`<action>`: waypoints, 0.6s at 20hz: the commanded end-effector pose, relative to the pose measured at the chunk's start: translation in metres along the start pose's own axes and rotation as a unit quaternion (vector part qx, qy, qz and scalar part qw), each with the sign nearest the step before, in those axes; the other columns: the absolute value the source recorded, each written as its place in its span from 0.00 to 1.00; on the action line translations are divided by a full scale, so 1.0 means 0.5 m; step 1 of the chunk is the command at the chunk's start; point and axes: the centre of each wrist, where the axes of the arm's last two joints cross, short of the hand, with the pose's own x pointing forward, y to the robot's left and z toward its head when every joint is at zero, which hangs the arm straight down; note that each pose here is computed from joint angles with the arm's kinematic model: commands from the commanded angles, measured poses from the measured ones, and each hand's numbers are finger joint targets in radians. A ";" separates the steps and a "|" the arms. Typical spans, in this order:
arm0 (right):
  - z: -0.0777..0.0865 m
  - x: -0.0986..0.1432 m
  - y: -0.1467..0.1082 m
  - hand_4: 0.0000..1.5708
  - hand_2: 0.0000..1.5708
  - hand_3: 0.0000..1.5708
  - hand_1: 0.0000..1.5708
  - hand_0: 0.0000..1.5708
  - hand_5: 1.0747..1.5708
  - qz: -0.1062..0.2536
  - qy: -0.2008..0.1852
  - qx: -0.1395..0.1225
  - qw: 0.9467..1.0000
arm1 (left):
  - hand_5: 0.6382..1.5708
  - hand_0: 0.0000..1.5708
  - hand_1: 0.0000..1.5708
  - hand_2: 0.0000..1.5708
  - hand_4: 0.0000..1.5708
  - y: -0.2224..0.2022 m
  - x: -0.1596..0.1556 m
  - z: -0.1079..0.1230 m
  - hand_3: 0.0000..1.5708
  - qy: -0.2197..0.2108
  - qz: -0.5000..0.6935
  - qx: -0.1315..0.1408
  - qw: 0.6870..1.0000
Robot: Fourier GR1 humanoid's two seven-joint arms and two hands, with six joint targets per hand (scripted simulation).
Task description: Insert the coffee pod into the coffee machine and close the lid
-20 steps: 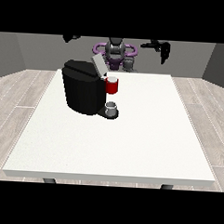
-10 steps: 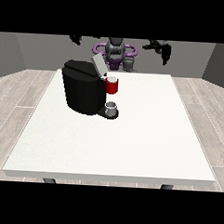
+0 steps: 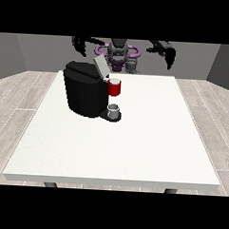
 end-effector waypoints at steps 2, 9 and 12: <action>-0.042 0.001 0.007 0.00 0.00 0.00 0.00 0.00 1.00 -0.013 -0.006 -0.006 1.000 | 1.00 0.00 0.00 0.00 0.00 0.000 0.036 0.006 0.00 -0.025 -0.014 -0.001 1.000; -0.043 -0.025 -0.007 0.00 0.00 0.00 0.00 0.00 1.00 -0.004 0.024 0.002 1.000 | 1.00 0.00 0.00 0.00 0.00 0.025 0.041 0.058 0.00 -0.004 -0.015 0.005 1.000; -0.084 0.012 0.044 0.00 0.00 0.00 0.00 0.00 1.00 0.010 0.007 0.031 0.999 | 1.00 0.00 0.00 0.00 0.00 0.036 0.051 0.038 0.00 -0.039 -0.008 0.029 0.999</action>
